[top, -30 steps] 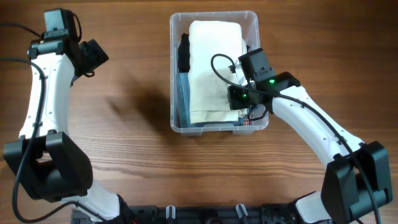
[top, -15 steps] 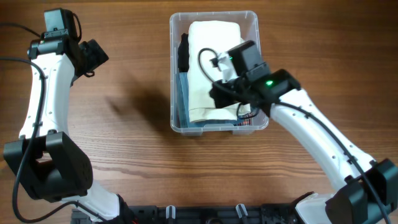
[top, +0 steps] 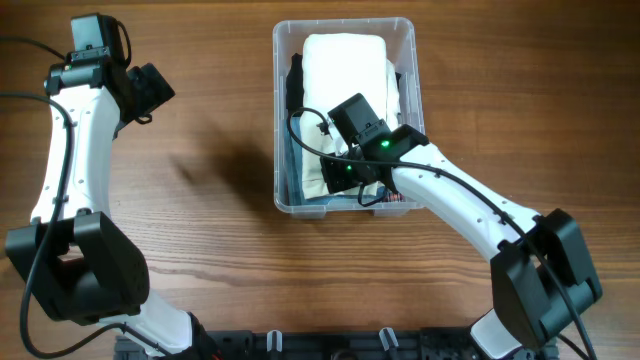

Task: Pack container

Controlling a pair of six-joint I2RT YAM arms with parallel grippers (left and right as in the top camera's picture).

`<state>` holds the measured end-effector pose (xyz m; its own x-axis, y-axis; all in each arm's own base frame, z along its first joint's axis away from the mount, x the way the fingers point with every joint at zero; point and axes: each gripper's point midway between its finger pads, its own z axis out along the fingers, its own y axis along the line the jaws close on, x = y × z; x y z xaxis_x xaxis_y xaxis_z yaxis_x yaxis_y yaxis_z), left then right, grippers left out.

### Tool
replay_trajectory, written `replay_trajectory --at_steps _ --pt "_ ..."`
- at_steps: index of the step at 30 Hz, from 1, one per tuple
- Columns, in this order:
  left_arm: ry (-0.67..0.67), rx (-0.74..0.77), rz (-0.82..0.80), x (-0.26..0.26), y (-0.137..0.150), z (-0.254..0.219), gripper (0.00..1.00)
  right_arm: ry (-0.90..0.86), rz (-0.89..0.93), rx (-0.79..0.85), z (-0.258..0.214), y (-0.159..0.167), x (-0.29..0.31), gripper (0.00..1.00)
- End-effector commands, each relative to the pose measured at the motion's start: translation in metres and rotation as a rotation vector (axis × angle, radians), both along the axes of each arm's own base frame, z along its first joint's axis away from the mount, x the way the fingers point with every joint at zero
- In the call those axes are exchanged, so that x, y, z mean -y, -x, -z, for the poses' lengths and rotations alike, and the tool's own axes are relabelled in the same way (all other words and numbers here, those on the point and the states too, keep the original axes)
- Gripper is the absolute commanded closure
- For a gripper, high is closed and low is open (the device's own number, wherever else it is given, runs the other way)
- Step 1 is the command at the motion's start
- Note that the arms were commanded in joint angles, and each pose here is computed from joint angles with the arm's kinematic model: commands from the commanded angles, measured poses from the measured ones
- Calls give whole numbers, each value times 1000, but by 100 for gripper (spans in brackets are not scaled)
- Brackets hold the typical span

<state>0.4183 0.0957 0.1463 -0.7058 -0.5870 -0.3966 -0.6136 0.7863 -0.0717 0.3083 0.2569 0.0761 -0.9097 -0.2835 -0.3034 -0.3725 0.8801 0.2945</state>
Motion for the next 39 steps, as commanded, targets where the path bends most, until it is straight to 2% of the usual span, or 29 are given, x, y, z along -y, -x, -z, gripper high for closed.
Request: replay_trajectory --at_steps 1,5,9,13,15,16,20,24,26,28,33,34,36,37,39 --pt "12 -4 -22 -2 1 4 0 -63 -16 47 -31 -9 -11 94" --pt "12 -3 -22 -2 1 4 0 -149 -8 182 -118 -13 -8 94" --pt "12 -4 -22 -2 1 4 0 -258 -1 350 -214 11 12 94" --pt "12 -3 -22 -2 1 4 0 -420 -9 571 -314 77 53 91" --pt "11 -4 -22 -2 1 4 0 -477 -10 661 -343 116 79 85" --pt "12 -4 -22 -2 1 4 0 -516 -7 734 -361 148 102 80" --pt "12 -4 -22 -2 1 4 0 -599 8 880 -380 218 152 66" --pt "12 -3 -22 -2 1 4 0 -713 34 973 -383 279 192 66" --pt "12 -4 -22 -2 1 4 0 -744 35 1010 -382 296 204 66" --pt "12 -4 -22 -2 1 4 0 -797 36 1092 -380 326 224 63" --pt "12 -4 -22 -2 1 4 0 -813 35 1115 -367 346 237 59" --pt "12 -4 -22 -2 1 4 0 -807 35 1107 -364 346 237 55" --pt "12 -4 -22 -2 1 4 0 -795 36 1090 -359 345 237 36" --pt "12 -3 -22 -2 1 4 0 -787 44 1085 -357 343 237 0" --pt "12 -4 -22 -2 1 4 0 -781 44 1076 -354 342 236 0"
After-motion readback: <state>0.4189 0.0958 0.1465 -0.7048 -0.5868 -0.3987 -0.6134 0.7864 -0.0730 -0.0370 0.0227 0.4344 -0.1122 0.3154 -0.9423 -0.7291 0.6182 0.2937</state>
